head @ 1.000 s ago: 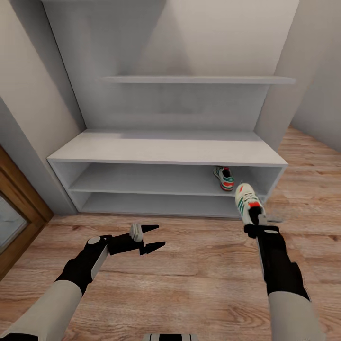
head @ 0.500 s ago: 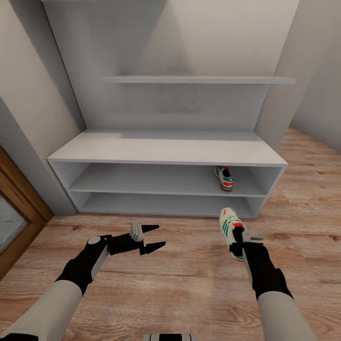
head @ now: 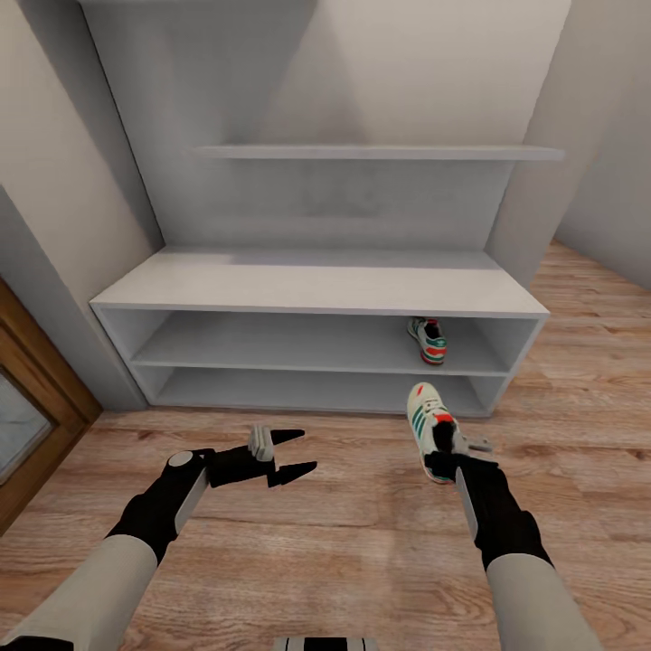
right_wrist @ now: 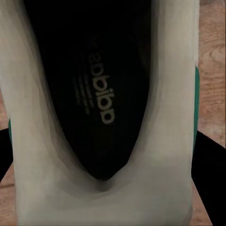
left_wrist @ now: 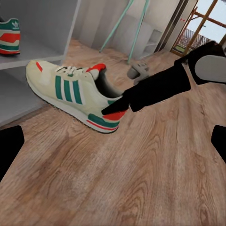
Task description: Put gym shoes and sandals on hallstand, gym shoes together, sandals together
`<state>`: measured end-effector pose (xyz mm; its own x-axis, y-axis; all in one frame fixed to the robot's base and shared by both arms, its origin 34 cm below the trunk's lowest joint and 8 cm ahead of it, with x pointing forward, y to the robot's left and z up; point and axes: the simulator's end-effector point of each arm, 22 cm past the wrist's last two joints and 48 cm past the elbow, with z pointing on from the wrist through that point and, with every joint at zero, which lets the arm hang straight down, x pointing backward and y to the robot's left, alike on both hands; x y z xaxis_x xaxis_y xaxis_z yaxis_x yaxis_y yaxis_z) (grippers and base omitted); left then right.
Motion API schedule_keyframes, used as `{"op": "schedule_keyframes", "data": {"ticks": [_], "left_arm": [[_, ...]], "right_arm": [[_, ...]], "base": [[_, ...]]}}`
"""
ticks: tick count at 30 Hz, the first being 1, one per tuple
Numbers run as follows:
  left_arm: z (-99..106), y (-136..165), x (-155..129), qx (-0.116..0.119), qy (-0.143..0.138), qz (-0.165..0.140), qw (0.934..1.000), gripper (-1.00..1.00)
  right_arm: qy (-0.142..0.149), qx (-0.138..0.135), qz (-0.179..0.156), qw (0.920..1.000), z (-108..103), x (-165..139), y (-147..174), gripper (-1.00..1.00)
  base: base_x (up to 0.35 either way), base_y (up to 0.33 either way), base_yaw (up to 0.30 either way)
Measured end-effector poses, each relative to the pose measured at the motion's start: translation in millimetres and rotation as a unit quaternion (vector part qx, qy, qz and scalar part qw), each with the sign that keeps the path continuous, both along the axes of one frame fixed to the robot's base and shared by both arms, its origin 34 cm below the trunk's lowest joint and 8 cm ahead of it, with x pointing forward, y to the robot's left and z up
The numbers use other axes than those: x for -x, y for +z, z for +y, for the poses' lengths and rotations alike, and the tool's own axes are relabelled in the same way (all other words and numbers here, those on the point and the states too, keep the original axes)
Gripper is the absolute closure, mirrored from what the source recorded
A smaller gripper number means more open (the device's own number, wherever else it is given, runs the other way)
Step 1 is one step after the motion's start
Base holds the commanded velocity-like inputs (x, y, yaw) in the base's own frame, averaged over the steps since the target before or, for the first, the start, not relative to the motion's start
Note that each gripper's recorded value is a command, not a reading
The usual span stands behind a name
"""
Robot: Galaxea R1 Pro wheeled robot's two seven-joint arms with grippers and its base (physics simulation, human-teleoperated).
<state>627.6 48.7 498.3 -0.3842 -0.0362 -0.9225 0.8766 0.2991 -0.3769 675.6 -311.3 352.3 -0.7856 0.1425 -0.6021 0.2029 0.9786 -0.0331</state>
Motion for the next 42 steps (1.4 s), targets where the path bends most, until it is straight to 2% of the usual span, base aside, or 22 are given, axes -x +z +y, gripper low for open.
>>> {"op": "schedule_keyframes", "data": {"ticks": [4,8,9,10,13,22,32,36,39,42], "left_arm": [[-0.8,0.2,0.1,0.0,0.0,0.0,1.0,-1.0],[-1.0,0.3,0.2,0.001,0.0,0.0,1.0,-1.0],[-1.0,0.4,0.2,0.001,-0.001,0.0,1.0,-1.0],[-1.0,0.3,0.3,0.001,0.0,0.0,1.0,-1.0],[-1.0,0.4,0.1,0.001,0.0,0.0,1.0,-1.0],[-1.1,0.3,0.3,0.001,0.0,0.001,1.0,-1.0],[-1.6,0.1,0.4,0.002,-0.001,0.002,1.0,-1.0],[-1.9,0.2,0.5,0.002,-0.001,0.002,1.0,-1.0],[-2.0,0.1,0.5,0.002,-0.001,0.002,1.0,-1.0],[-2.1,0.1,0.6,0.002,-0.001,0.001,1.0,-1.0]], "right_arm": [[0.035,0.023,-0.064,0.9971,16.8,-27.7,23.8,1.0],[0.049,0.035,-0.112,0.9918,22.5,-44.0,41.0,1.0],[0.052,0.039,-0.14,0.9881,23.4,-51.5,49.8,1.0],[0.057,0.047,-0.205,0.9759,26.3,-65.9,68.4,1.0],[0.059,0.049,-0.222,0.972,27.6,-68.3,71.6,1.0],[0.063,0.051,-0.229,0.9701,29.3,-69.5,73.7,1.0],[0.061,0.046,-0.225,0.9714,30.0,-67.1,68.1,1.0],[0.066,0.038,-0.196,0.9777,36.1,-55.0,41.2,1.0],[0.071,0.028,-0.157,0.9846,43.4,-36.4,7.2,1.0],[0.073,0.024,-0.142,0.9869,46.4,-28.4,-5.7,1.0]], "base": [[0.0,0.0,0.0],[0.0,0.0,0.0],[0.0,0.0,0.0],[0.0,0.0,0.0],[0.0,0.0,0.0],[0.079,0.043,0.0],[0.089,0.07,0.0],[0.003,0.002,0.0],[0.0,0.0,0.0],[0.0,0.0,0.0]]}}
